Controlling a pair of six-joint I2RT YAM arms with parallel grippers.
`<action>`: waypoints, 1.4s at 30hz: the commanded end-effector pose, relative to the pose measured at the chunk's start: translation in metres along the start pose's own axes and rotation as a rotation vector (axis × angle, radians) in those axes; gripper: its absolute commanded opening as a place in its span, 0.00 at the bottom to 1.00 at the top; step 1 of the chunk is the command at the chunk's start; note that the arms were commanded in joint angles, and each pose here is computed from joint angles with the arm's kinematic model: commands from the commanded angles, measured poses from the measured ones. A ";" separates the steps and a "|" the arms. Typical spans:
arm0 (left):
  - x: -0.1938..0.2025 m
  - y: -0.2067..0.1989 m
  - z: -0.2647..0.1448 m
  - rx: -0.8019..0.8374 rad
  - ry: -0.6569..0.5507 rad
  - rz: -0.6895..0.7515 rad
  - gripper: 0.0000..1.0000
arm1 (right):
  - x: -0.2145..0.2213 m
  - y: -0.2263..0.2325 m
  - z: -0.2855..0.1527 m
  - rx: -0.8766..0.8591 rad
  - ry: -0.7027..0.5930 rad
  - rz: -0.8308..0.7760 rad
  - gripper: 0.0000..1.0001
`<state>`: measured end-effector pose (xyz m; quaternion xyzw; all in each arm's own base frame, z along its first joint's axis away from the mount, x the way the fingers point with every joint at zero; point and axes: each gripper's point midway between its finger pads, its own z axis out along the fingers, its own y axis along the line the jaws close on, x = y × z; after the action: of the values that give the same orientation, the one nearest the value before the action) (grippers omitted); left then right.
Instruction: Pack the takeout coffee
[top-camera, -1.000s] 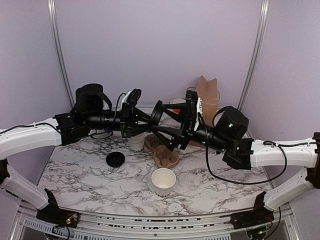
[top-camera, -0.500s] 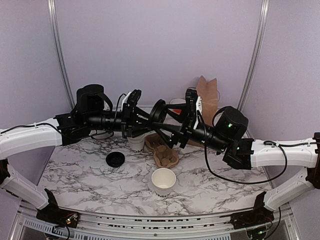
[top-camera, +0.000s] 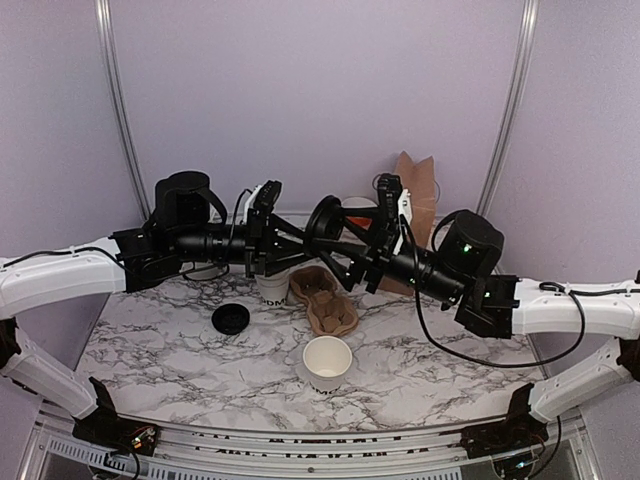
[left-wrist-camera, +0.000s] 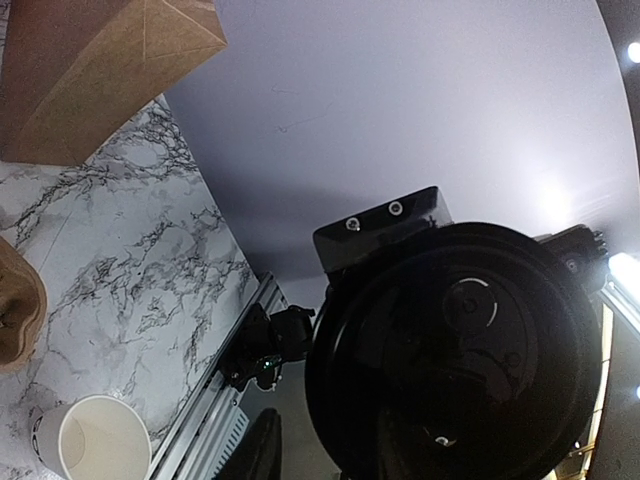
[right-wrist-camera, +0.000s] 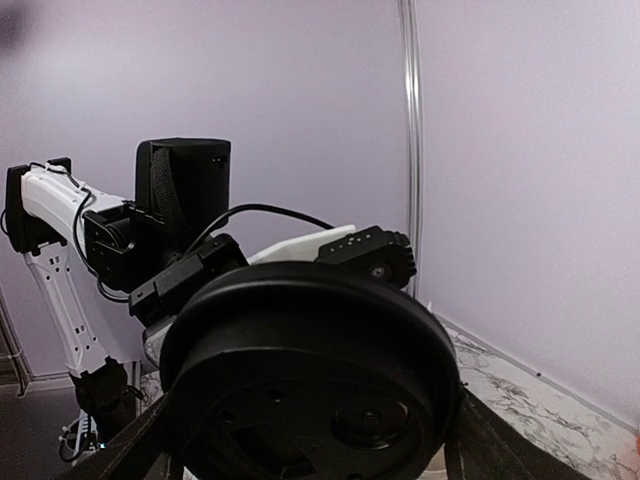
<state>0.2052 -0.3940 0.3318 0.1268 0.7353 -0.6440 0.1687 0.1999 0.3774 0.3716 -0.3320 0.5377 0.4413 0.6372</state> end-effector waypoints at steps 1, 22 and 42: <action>-0.008 0.009 -0.010 -0.032 -0.060 0.044 0.35 | -0.010 -0.005 -0.009 0.052 0.024 0.025 0.84; -0.015 0.096 -0.068 -0.546 -0.162 0.200 0.35 | 0.071 -0.011 -0.067 0.147 0.569 0.118 0.82; 0.014 0.125 -0.064 -0.598 -0.091 0.188 0.34 | 0.150 0.012 -0.070 0.063 1.040 0.182 0.82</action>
<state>0.2439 -0.3174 0.2304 0.1045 0.8623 -0.3969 0.2967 0.1778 0.3445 0.2147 -0.4213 0.8193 0.2617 0.2877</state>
